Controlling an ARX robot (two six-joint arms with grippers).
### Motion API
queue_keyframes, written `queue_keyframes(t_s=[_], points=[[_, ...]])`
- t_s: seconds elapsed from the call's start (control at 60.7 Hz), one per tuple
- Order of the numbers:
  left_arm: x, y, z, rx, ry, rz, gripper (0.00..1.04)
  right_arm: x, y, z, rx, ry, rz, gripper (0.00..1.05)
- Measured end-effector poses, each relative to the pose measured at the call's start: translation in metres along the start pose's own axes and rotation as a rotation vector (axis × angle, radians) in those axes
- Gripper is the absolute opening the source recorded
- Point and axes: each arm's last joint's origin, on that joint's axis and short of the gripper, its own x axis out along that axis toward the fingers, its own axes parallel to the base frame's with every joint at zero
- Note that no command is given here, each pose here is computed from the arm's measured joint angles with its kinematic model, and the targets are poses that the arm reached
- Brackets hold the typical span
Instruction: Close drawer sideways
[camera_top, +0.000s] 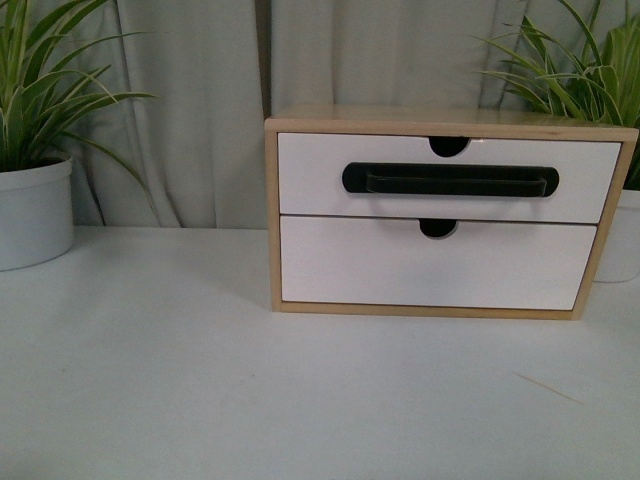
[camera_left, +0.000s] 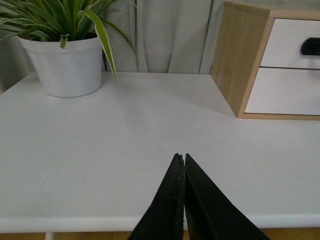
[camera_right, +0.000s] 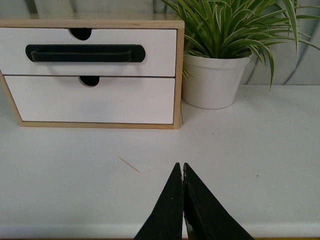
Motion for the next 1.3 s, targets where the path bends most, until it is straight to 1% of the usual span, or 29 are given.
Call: queue_keyframes(t_s=[0.132, 0.28, 0.363, 0.445, 0.527, 0.775, 0.791, 0.808, 0.841, 0.89, 0.923, 0.989, 1.055, 1.088, 1.154, 1.17, 1.236, 1.269, 1.302], points=[[-0.002, 0.0, -0.008, 0.0, -0.006, 0.003, 0.04, -0.002, 0.0, -0.003, 0.0, -0.001, 0.0, 0.01], [-0.005, 0.0, -0.008, 0.001, -0.012, 0.001, 0.04, -0.005, 0.0, -0.012, 0.0, -0.004, 0.0, 0.01], [-0.012, 0.0, -0.012, 0.001, 0.023, 0.001, 0.04, -0.006, 0.0, -0.012, 0.001, -0.006, 0.0, 0.01], [-0.015, 0.0, -0.01, 0.001, -0.006, 0.001, 0.04, -0.013, 0.0, -0.017, 0.001, 0.028, 0.002, 0.01], [-0.015, 0.0, -0.011, 0.001, -0.004, 0.003, 0.04, -0.016, 0.0, -0.014, 0.001, -0.006, 0.002, 0.01], [-0.015, 0.0, -0.011, 0.001, -0.005, 0.002, 0.04, -0.017, 0.0, -0.015, 0.001, -0.003, 0.002, 0.01], [-0.015, 0.0, -0.011, 0.0, -0.005, 0.002, 0.05, -0.017, 0.0, -0.015, 0.001, -0.003, 0.002, 0.01], [-0.015, 0.0, -0.011, 0.001, -0.005, 0.002, 0.08, -0.017, 0.0, -0.015, 0.0, -0.003, 0.002, 0.01], [-0.015, 0.0, -0.011, 0.001, -0.005, 0.001, 0.15, -0.017, 0.0, -0.015, 0.001, -0.003, 0.002, 0.07], [-0.015, 0.0, -0.011, 0.001, -0.005, 0.001, 0.28, -0.017, 0.0, -0.015, 0.001, -0.003, 0.002, 0.21], [-0.015, 0.0, -0.011, 0.001, -0.005, 0.001, 0.35, -0.017, 0.0, -0.015, 0.001, -0.003, 0.002, 0.26], [-0.015, 0.0, -0.011, 0.001, -0.005, 0.002, 0.46, -0.017, 0.0, -0.015, 0.001, -0.003, 0.002, 0.37], [-0.015, 0.0, -0.011, 0.001, -0.005, 0.001, 0.62, -0.017, 0.0, -0.015, 0.001, -0.003, 0.002, 0.55], [-0.015, 0.0, -0.011, 0.001, -0.005, 0.001, 0.69, -0.017, 0.0, -0.015, 0.001, -0.003, 0.002, 0.6], [-0.015, 0.0, -0.011, 0.001, -0.005, 0.001, 0.8, -0.017, 0.0, -0.015, 0.001, -0.003, 0.002, 0.72], [-0.015, 0.0, -0.011, 0.001, -0.005, 0.001, 0.83, -0.017, 0.0, -0.015, 0.001, -0.003, 0.002, 0.74], [-0.015, 0.0, -0.011, 0.001, -0.005, 0.001, 0.96, -0.017, 0.0, -0.015, 0.001, -0.003, 0.002, 0.87], [-0.015, 0.0, -0.011, 0.001, -0.005, 0.001, 1.0, -0.017, 0.0, -0.015, 0.001, -0.003, 0.002, 0.92], [-0.015, 0.0, -0.011, 0.002, -0.005, 0.002, 1.0, -0.017, 0.0, -0.015, 0.002, -0.003, 0.002, 0.98]])
